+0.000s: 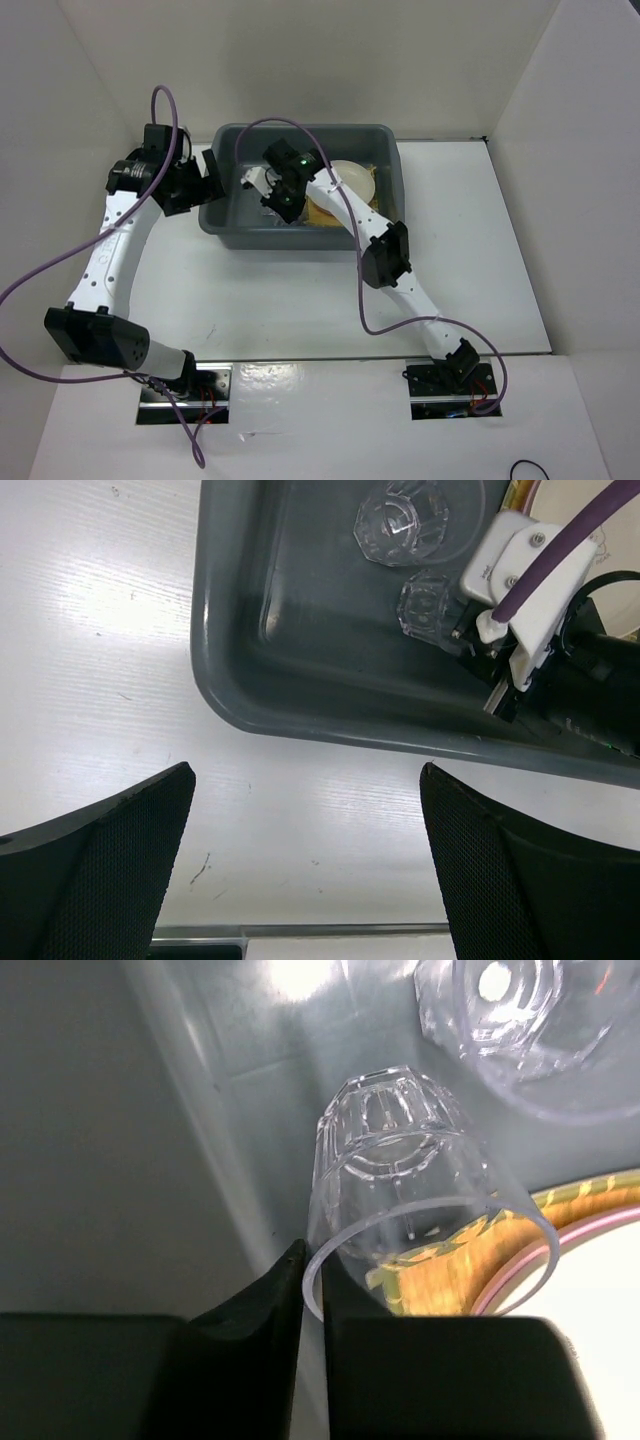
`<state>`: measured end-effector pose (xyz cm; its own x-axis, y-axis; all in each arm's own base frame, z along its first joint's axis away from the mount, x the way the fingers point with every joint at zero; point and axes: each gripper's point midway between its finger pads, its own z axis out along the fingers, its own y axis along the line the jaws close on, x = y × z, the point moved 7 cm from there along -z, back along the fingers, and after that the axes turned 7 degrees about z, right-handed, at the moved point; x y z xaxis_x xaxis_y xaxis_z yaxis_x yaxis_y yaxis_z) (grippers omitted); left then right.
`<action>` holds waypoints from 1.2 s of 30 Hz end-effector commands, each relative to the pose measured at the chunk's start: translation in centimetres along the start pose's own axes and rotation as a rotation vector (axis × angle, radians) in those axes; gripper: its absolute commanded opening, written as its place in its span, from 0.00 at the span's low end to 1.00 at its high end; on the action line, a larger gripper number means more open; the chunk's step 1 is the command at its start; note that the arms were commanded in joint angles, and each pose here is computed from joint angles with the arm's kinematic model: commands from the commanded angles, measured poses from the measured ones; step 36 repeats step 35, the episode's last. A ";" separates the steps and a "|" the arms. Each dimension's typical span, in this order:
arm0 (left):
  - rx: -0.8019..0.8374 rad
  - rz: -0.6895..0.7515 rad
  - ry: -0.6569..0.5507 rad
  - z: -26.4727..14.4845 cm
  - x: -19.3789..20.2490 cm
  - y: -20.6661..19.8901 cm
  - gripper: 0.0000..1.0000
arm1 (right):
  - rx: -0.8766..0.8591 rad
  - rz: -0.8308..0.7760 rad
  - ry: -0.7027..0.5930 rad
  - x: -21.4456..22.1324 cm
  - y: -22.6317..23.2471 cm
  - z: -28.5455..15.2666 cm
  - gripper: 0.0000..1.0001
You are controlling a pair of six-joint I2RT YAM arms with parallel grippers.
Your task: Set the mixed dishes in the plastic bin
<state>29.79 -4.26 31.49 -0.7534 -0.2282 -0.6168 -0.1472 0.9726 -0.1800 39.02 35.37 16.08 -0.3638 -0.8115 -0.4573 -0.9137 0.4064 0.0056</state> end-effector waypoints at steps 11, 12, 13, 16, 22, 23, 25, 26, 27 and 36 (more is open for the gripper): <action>-0.021 0.033 -0.075 -2.0 -0.7 0.5 0.99 | 0.265 0.128 -0.331 -5.5 -0.8 -9.8 0.99; -0.021 0.033 -0.075 -2.0 -0.7 0.5 0.99 | 0.324 0.170 -0.357 -5.3 -1.8 -12.0 0.99; -0.025 0.032 -0.097 -2.5 -1.0 0.6 0.99 | 0.351 0.180 -0.373 -5.2 -2.3 -13.3 0.99; -0.033 0.042 -0.110 -2.9 -1.0 0.7 0.99 | 0.386 0.239 -0.406 -4.0 -3.3 -18.0 0.99; 0.059 0.103 -0.359 -8.0 -2.5 0.2 0.99 | 0.377 0.368 -0.295 3.2 -5.1 -24.6 0.99; 0.086 0.104 -0.420 -9.1 -2.6 0.1 0.99 | 0.402 0.410 -0.292 5.2 -6.6 -26.2 0.99; 0.144 0.116 -0.619 -12.9 -2.6 0.0 0.99 | 0.393 0.458 -0.258 8.0 -7.2 -26.8 0.99; 0.142 0.129 -0.629 -12.7 -2.0 0.3 0.99 | 0.426 0.471 -0.295 9.2 -6.6 -29.4 0.99; 0.148 0.129 -0.656 -13.4 -2.0 0.3 0.99 | 0.427 0.528 -0.247 11.7 -7.3 -29.1 0.99; 0.281 0.240 -0.582 -10.5 -0.2 -0.8 0.99 | 0.560 0.658 -0.290 22.1 -2.7 -32.8 0.99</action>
